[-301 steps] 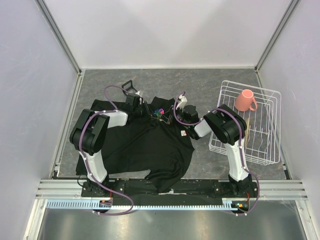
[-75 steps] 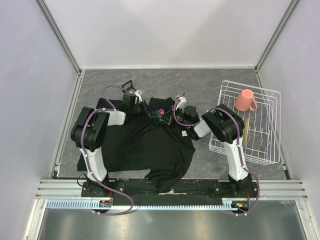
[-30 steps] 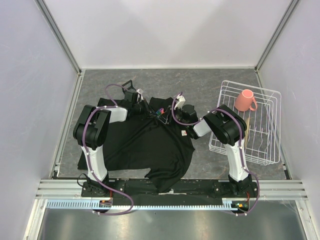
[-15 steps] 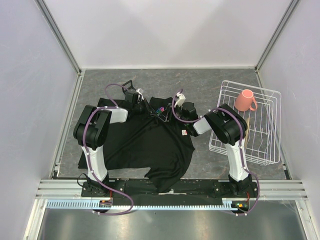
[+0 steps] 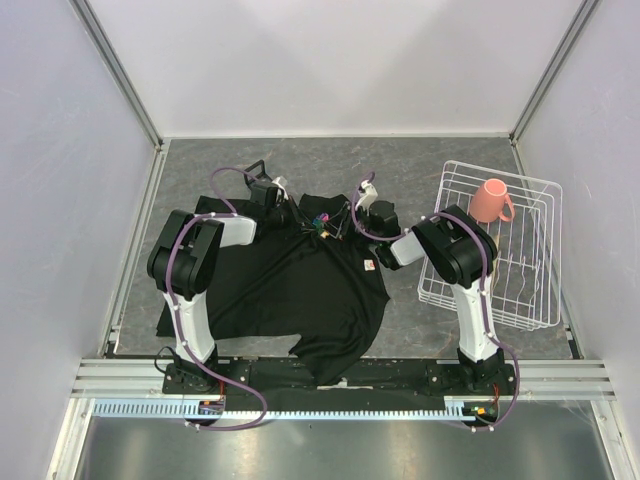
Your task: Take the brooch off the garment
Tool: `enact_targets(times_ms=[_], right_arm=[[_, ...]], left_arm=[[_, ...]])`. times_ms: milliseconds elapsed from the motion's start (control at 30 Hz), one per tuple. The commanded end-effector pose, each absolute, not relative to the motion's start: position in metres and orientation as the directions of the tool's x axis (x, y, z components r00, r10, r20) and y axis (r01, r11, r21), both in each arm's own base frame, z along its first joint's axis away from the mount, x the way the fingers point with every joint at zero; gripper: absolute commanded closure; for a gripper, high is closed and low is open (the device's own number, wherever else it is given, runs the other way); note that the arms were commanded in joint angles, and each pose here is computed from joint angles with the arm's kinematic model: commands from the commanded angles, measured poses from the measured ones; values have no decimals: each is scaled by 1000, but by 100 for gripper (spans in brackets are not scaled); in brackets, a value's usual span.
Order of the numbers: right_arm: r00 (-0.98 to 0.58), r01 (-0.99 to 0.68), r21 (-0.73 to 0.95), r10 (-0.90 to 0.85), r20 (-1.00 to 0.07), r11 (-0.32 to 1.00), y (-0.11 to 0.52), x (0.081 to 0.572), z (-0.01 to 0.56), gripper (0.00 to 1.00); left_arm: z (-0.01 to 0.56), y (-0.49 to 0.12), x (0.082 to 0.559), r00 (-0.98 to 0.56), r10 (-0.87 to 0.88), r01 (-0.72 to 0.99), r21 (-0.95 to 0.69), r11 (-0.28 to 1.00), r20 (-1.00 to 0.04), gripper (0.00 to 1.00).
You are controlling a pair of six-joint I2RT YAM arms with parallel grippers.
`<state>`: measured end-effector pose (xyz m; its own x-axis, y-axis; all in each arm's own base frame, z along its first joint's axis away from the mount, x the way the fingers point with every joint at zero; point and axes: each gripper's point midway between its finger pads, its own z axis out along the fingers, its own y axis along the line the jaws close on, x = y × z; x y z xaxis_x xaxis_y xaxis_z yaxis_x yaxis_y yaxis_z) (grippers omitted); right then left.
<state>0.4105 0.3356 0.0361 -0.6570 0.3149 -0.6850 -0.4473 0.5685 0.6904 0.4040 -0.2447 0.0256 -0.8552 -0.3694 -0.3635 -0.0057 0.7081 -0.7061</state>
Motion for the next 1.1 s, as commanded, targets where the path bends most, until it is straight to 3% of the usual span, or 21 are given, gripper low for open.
enact_targets(times_ms=[0,67,233,467,800,833,900,1067], right_arm=[[-634,-487,692,329,-700,533,343,418,48,71],[-640,-489,692,321,-698,531,344,416,46,73],[-633,-491,703,344,-694,514,342,413,46,99],[-596,-532,745,448,-667,402,343,406,68,100],[-605,-521,769,475,-639,370,339,400,67,100],[-603,-518,765,471,-644,382,339,403,68,96],[-608,-489,747,438,-663,451,336,407,58,75],[-625,-451,707,373,-686,544,333,411,44,60]], left_arm=[[-1,-234,393,-869,-330,-24,-634,773,-369,85],[2,-234,394,-864,-330,-14,-638,770,-379,85],[16,-236,391,-845,-335,36,-669,743,-418,75],[36,-233,386,-811,-378,68,-713,698,-447,69],[48,-231,384,-803,-405,82,-753,653,-438,69],[45,-232,383,-807,-408,74,-758,647,-428,69],[44,-230,384,-801,-417,69,-759,648,-429,69],[39,-227,379,-800,-417,59,-749,660,-431,70]])
